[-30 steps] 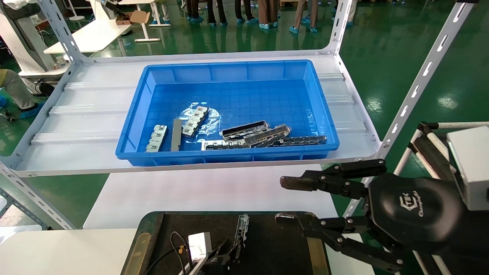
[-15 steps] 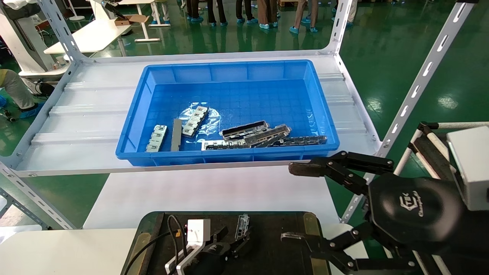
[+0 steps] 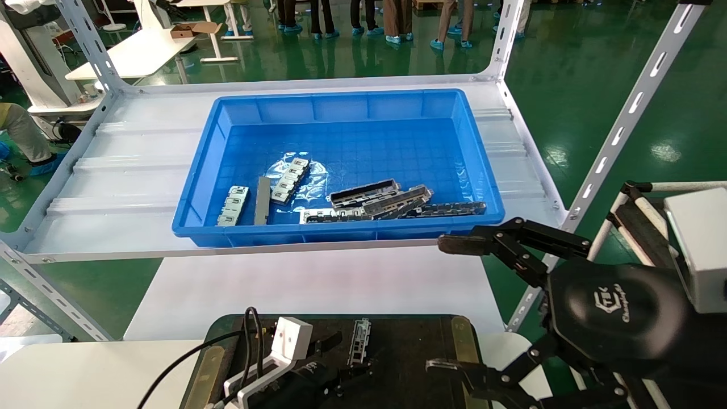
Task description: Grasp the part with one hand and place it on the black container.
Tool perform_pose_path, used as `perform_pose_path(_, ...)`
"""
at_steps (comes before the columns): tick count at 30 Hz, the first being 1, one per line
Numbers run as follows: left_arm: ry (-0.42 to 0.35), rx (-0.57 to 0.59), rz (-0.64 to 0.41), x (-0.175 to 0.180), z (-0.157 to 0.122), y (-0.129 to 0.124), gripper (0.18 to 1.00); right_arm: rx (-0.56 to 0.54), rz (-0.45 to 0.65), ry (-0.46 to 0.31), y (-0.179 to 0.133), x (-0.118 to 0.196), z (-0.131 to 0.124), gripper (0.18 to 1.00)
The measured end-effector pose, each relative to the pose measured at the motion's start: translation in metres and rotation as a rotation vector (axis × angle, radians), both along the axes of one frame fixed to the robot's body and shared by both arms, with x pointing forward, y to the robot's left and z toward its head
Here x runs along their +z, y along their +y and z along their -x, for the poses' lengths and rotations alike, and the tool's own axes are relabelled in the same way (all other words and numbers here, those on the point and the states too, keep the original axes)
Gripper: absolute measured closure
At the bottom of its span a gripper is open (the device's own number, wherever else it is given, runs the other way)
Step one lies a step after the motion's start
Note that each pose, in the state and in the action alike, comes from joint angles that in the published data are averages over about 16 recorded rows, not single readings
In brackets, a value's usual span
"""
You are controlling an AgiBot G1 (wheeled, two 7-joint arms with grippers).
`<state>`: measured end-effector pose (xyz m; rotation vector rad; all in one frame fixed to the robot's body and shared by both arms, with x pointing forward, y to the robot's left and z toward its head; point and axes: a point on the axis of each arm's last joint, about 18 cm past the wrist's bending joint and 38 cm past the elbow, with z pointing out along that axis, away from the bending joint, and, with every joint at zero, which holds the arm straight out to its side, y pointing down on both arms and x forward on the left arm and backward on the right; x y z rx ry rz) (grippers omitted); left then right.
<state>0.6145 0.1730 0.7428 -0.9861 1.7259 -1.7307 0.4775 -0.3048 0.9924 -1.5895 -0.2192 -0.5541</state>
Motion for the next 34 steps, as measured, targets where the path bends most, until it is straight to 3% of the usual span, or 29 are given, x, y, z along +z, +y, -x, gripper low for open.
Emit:
perform_pose_path(19,-0.170,-0.256,-0.109,0.037,0.042,0.046,0.184,0.000,0.000,0.000,0.000,0.000,0.000,0.178)
perform_pose_path(34,-0.200,-0.381,-0.144,0.052,0.077,0.080,0.184,0.000,0.000,0.000,0.000,0.000,0.000,0.178)
